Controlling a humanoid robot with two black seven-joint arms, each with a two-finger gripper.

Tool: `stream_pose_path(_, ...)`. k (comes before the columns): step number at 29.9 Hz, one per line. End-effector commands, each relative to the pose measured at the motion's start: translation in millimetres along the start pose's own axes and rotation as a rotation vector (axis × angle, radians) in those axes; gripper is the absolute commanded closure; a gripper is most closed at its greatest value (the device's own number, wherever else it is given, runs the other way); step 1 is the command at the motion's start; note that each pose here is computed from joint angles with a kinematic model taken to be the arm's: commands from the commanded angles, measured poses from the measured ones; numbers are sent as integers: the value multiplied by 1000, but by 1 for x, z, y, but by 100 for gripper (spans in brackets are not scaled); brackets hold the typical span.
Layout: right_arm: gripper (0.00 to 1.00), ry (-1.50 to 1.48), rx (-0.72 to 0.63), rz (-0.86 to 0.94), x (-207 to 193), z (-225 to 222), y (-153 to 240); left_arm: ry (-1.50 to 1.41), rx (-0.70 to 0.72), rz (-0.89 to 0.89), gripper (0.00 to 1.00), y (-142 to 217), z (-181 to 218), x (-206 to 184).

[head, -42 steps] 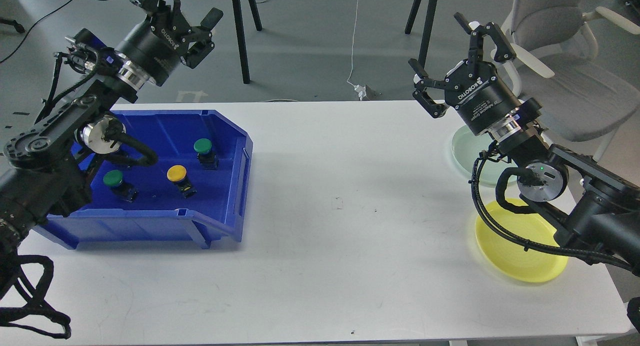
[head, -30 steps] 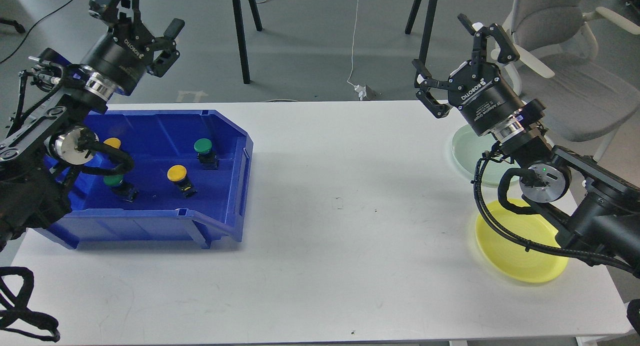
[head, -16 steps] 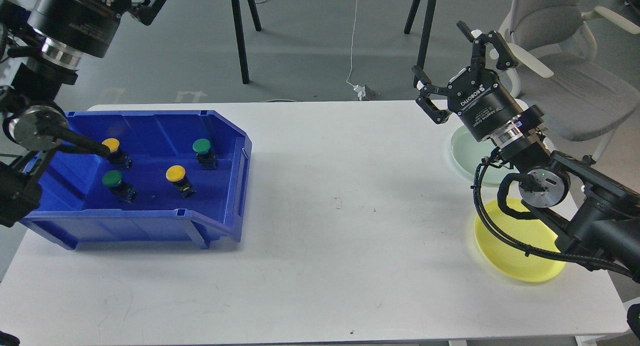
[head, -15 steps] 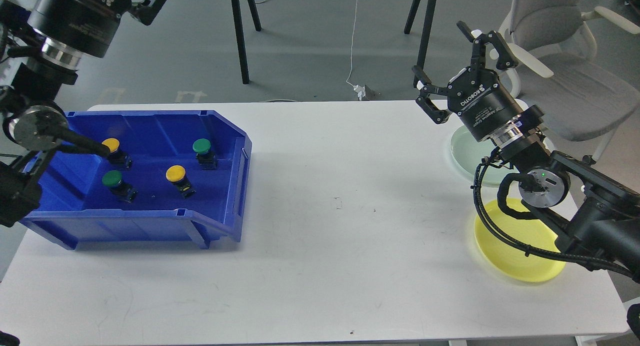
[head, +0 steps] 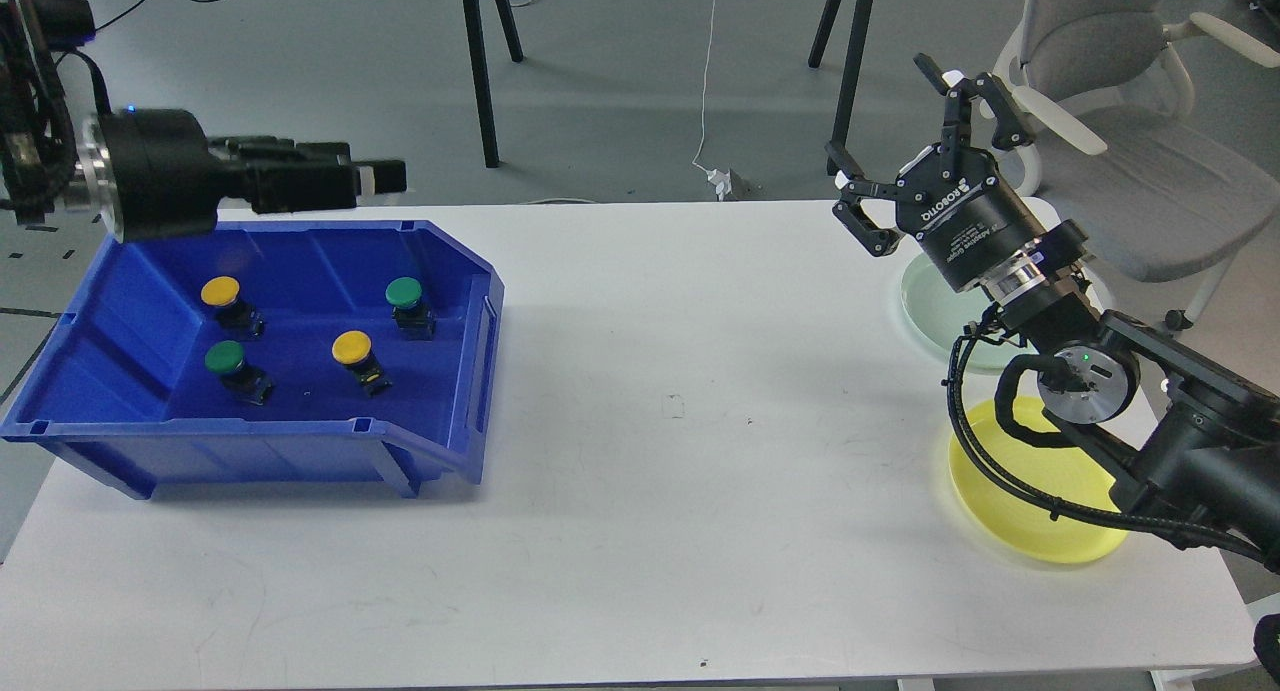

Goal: Pass button and place on color plate
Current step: 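Lower the left gripper into the bin and grasp the yellow button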

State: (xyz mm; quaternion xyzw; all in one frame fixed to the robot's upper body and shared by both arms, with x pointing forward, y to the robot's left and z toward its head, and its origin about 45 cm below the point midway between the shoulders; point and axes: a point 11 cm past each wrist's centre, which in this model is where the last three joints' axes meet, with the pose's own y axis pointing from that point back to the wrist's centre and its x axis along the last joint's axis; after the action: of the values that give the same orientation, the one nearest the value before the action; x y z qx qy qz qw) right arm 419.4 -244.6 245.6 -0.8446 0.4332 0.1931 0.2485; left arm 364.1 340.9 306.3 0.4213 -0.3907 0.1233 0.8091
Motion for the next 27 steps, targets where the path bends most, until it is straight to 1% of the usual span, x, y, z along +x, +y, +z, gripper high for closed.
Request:
stream_pose_path(1,1,0,-1,1,0,0,0,-11,45,-70,0,-6,-16,-31)
stream_pose_path(5,1,-2,-2,3,1,1,1,13,56,-97,0,-20,-25,-41)
stream_pose_path(18,1,-5,-12,22,6,5,9,110,184,-131,0,-56,-77,-70)
stream_pose_path(27,1,-11,-13,24,6,8,10,119,197,-143,0,-64,-81,-78)
